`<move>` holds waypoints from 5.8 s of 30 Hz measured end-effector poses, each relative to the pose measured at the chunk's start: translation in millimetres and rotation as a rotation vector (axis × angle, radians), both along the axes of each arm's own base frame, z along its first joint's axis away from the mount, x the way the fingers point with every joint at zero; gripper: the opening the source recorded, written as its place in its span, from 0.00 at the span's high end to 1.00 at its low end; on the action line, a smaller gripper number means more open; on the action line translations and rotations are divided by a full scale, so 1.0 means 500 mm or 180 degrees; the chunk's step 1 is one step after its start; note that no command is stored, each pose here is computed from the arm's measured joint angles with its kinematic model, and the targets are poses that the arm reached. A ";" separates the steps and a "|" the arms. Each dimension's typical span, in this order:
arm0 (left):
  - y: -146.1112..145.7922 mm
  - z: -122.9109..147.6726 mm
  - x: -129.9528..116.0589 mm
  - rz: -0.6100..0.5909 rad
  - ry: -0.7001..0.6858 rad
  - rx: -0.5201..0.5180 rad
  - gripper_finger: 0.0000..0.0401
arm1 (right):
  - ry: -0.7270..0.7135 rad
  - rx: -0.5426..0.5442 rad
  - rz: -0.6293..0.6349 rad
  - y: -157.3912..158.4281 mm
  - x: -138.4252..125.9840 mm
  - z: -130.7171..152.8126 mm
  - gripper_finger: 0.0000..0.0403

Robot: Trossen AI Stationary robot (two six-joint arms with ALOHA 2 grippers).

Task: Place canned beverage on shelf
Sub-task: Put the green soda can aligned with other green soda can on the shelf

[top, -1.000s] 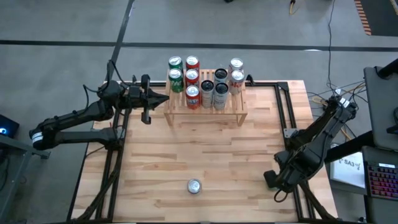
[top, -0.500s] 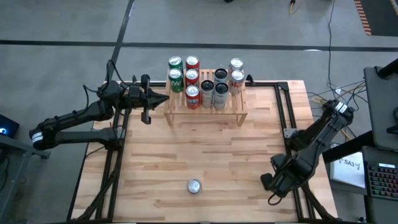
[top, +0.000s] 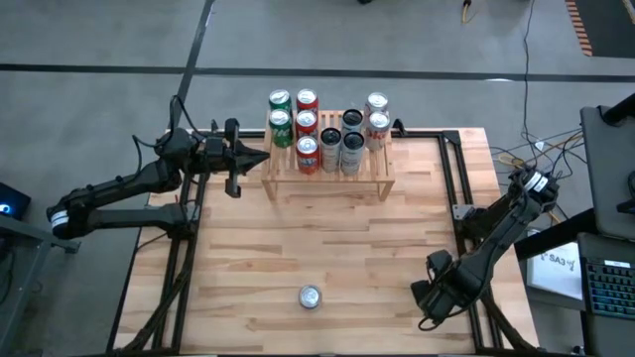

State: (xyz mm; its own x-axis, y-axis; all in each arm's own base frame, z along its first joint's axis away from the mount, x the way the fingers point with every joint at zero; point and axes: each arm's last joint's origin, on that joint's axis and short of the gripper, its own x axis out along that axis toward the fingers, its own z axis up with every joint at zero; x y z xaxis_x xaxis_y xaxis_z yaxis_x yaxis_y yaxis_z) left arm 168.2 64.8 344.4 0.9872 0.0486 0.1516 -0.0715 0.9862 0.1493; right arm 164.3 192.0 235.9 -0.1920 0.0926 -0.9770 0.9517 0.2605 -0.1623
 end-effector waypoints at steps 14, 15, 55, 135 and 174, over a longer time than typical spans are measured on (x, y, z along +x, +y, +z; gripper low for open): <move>0.000 0.000 0.000 -0.0001 0.0000 -0.0001 1.00 | 0.0020 -0.0062 -0.0163 0.004 0.004 -0.007 0.31; 0.000 0.000 0.000 -0.0002 0.0000 -0.0001 1.00 | 0.0002 -0.0087 -0.0178 0.002 0.003 -0.003 0.31; -0.074 -0.032 0.043 -0.1142 0.0378 -0.0365 0.50 | -0.2634 -0.2780 0.2844 -0.256 0.316 0.233 0.31; -0.086 -0.057 0.016 0.0412 0.0767 -0.0080 0.29 | -0.2337 -0.3027 0.3866 -0.266 0.428 0.314 0.18; 0.052 -0.182 0.051 0.0650 0.0430 -0.0546 0.29 | -0.3003 -0.3735 0.3930 -0.286 0.323 0.233 0.18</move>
